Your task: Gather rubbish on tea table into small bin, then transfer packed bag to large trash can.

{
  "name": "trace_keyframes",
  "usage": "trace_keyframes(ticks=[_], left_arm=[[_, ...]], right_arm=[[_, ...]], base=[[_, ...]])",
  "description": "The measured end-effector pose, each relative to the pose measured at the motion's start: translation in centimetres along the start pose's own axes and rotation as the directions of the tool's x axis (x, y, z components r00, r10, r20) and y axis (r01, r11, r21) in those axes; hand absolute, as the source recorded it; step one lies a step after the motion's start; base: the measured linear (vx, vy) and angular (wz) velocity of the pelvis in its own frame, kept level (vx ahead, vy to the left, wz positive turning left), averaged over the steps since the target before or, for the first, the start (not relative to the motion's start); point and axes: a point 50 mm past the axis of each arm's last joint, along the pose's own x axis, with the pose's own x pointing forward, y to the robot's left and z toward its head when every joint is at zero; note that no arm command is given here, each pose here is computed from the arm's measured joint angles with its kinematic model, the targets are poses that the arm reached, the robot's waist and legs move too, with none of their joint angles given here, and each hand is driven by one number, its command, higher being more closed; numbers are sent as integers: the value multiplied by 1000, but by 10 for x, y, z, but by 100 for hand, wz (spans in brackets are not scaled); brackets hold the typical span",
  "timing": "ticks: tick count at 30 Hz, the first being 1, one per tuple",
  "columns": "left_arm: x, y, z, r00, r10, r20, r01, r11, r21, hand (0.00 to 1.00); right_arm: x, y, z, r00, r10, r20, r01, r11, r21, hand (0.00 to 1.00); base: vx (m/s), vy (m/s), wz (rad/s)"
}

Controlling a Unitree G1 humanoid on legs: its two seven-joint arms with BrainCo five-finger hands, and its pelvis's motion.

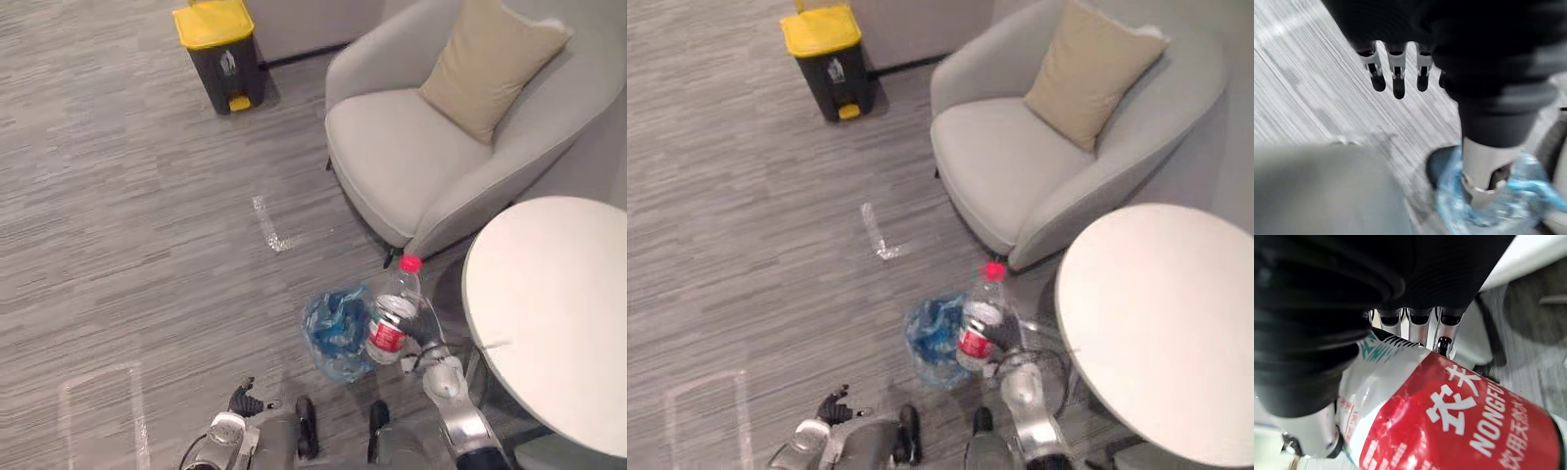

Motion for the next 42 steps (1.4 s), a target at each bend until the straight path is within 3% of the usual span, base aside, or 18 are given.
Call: trace_keyframes(ticks=[11, 18, 24, 29, 30, 42], left_arm=[[15, 18, 111, 945, 127, 303, -68, 978, -196, 0], [9, 39, 161, 877, 229, 422, -82, 937, -339, 0], [4, 45, 187, 837, 262, 480, -64, 919, -389, 0], [-2, 51, 206, 794, 295, 532, -55, 906, -420, 0], [-4, 52, 210, 786, 299, 541, -53, 904, -424, 0], [-5, 58, 214, 771, 313, 554, -59, 902, -428, 0]], right_arm=[[69, -30, 97, 948, -112, 299, 144, 986, -88, 100], [94, -56, 132, 914, -187, 361, 249, 959, -134, 100], [112, -77, 167, 877, -237, 417, 324, 934, -150, 100], [120, -94, 170, 873, -281, 399, 372, 912, -173, 100], [122, -96, 170, 875, -286, 391, 376, 909, -177, 0], [123, -114, 161, 851, -409, 331, 467, 876, -119, 0]], base=[[-166, -50, 4], [-165, -87, 17], [-58, -13, 6], [-57, -4, 17], [-72, -4, 11], [-56, 2, 2]])
